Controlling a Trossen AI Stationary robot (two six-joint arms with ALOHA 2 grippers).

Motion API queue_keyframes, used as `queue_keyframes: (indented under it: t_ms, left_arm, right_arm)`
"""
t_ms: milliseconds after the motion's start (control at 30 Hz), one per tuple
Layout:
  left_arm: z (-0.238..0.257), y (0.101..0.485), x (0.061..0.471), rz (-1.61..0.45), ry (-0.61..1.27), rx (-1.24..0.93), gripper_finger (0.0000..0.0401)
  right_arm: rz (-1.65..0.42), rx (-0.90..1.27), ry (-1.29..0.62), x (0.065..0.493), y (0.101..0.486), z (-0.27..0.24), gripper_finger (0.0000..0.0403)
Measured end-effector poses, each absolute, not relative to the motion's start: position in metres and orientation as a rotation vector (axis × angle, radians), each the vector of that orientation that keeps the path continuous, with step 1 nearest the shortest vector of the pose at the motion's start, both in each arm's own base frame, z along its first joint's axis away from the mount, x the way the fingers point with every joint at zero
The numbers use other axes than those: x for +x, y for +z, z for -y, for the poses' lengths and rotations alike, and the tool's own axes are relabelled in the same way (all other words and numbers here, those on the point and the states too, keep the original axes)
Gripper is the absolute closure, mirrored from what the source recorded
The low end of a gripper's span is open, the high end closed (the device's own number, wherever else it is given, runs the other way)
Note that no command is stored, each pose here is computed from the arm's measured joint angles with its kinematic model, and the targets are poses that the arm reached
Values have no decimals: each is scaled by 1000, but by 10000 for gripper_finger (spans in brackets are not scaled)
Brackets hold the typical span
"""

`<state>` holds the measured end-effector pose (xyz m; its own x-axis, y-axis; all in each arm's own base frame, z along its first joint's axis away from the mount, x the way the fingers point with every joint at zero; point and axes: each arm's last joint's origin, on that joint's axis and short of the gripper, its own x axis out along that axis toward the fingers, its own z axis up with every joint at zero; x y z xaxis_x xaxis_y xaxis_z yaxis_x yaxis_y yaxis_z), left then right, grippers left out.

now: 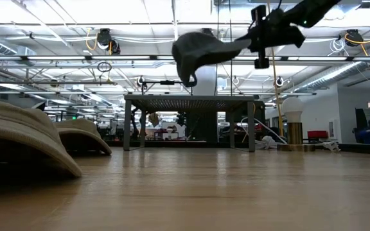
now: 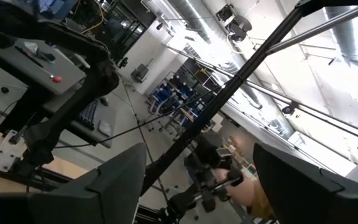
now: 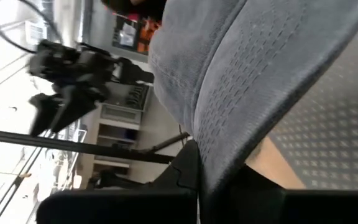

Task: Pick & Place hat
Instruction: Put the top black cap on the shelf

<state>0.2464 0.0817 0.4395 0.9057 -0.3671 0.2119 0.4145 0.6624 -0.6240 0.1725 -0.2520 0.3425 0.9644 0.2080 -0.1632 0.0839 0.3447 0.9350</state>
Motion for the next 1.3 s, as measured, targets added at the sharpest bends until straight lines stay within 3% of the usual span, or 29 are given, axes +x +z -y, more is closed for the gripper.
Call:
queue_keyframes:
  t_ms: [333,733,967,1133,1300]
  left_arm:
    - [-82,439,246,68,-442,-729,122]
    - [-82,439,246,69,-441,-729,111]
    - [-82,439,246,71,-440,-718,125]
    - [-82,439,246,71,-440,-718,123]
    - [-82,439,246,71,-440,-718,112]
  right_arm:
    - [-409,1285,-98,167,300,263,400]
    - [-475,1313,-199,171,290,262,393]
    - [-514,1294,-245,179,289,256,388]
    - [-549,1256,-321,186,287,252,364]
    - [-558,1250,-352,186,286,253,312]
